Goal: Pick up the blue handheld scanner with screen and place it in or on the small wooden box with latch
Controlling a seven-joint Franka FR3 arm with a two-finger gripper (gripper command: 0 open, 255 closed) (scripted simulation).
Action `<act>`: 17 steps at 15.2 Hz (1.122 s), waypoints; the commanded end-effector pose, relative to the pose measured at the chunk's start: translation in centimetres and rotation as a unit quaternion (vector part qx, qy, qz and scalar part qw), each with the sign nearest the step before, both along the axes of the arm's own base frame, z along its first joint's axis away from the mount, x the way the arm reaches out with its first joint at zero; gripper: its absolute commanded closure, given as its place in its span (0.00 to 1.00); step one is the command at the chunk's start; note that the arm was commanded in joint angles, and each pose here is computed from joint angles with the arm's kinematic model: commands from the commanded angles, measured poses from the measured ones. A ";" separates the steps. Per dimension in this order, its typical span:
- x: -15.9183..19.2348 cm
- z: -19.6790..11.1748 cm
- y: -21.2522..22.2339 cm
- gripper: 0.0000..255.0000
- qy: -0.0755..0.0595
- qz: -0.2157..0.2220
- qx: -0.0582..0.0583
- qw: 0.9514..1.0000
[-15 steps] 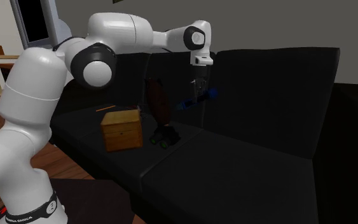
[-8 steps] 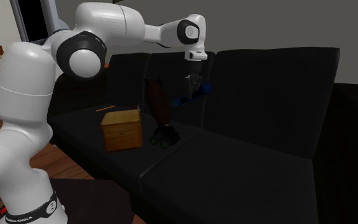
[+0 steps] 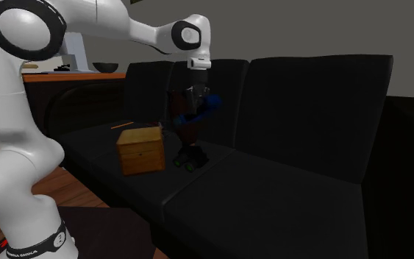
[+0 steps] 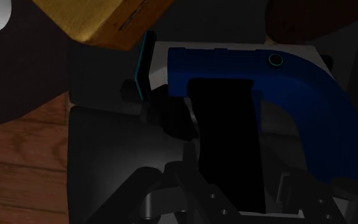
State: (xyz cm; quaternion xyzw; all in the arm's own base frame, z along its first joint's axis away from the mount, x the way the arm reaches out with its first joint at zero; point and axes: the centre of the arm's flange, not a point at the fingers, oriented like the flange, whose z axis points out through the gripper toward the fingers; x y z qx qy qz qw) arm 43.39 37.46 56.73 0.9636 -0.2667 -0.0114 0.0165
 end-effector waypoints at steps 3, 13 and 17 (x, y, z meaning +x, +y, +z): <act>-5.3 -0.1 -0.9 1.00 0.000 -0.001 0.000 1.000; -18.3 -0.2 -3.1 1.00 0.000 -0.001 0.000 1.000; -23.5 -0.2 -3.9 1.00 0.000 -0.001 0.000 1.000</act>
